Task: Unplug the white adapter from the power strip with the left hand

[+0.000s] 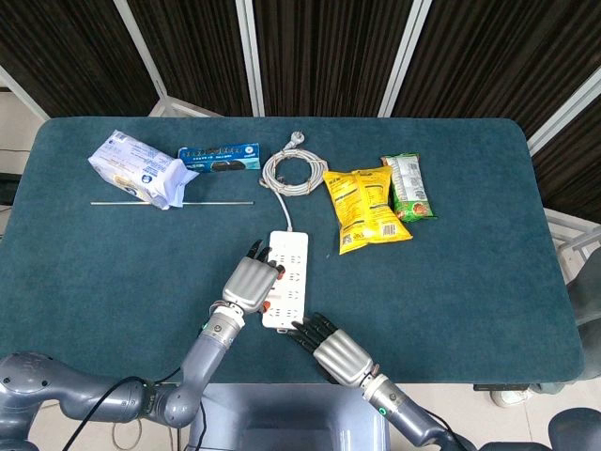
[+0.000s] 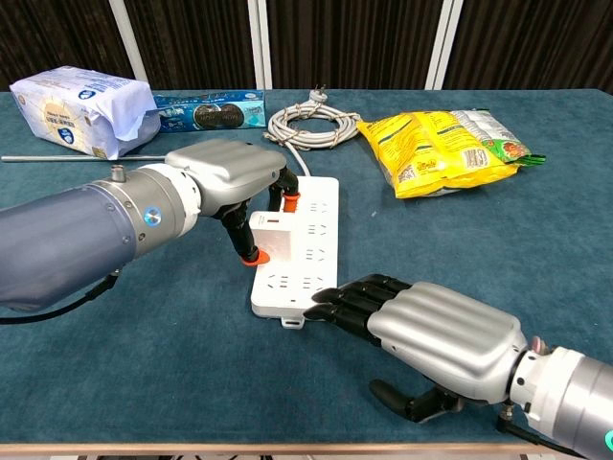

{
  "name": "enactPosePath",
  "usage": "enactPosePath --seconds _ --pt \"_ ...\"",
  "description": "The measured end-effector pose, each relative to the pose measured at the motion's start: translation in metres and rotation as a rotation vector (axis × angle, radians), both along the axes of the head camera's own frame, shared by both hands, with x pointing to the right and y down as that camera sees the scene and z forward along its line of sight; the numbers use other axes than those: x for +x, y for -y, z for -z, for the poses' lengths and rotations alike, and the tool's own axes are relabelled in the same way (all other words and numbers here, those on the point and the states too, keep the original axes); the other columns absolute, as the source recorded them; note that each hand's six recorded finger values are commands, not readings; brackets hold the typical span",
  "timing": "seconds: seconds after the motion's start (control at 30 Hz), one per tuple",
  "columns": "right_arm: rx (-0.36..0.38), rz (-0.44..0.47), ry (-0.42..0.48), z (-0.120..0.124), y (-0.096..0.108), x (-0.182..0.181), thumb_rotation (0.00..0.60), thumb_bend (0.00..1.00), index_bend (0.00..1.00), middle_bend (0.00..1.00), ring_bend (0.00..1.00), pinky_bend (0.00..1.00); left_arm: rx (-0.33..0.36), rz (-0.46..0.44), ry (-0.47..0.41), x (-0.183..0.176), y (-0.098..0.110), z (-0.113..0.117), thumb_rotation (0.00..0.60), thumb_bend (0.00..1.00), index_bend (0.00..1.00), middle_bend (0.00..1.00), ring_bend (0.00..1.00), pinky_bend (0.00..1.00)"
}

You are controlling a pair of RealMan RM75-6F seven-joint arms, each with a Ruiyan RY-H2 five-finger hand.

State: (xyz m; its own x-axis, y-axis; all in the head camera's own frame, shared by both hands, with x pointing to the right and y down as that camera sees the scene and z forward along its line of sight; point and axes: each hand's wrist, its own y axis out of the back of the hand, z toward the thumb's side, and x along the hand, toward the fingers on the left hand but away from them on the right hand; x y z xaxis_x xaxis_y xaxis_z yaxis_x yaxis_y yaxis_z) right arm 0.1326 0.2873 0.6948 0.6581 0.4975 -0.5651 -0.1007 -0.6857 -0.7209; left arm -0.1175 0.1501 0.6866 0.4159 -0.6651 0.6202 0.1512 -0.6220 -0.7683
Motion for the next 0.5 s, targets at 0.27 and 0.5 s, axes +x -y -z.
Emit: enactPosePath --seconds 0.27,0.5 --pt "-0.001 -0.001 -0.006 -0.0011 0.0001 0.0017 0.6 0.6 0.06 0.08 0.06 0.07 -0.009 -0.009 0.001 0.0023 -0.004 -0.0052 0.6 0.19 0.43 0.42 0.11 0.06" --pt "-0.004 -0.004 -0.009 -0.0023 0.0002 0.0034 0.6 0.6 0.06 0.08 0.06 0.07 -0.01 -0.006 0.009 0.0018 -0.004 -0.0086 0.6 0.23 0.44 0.43 0.11 0.07"
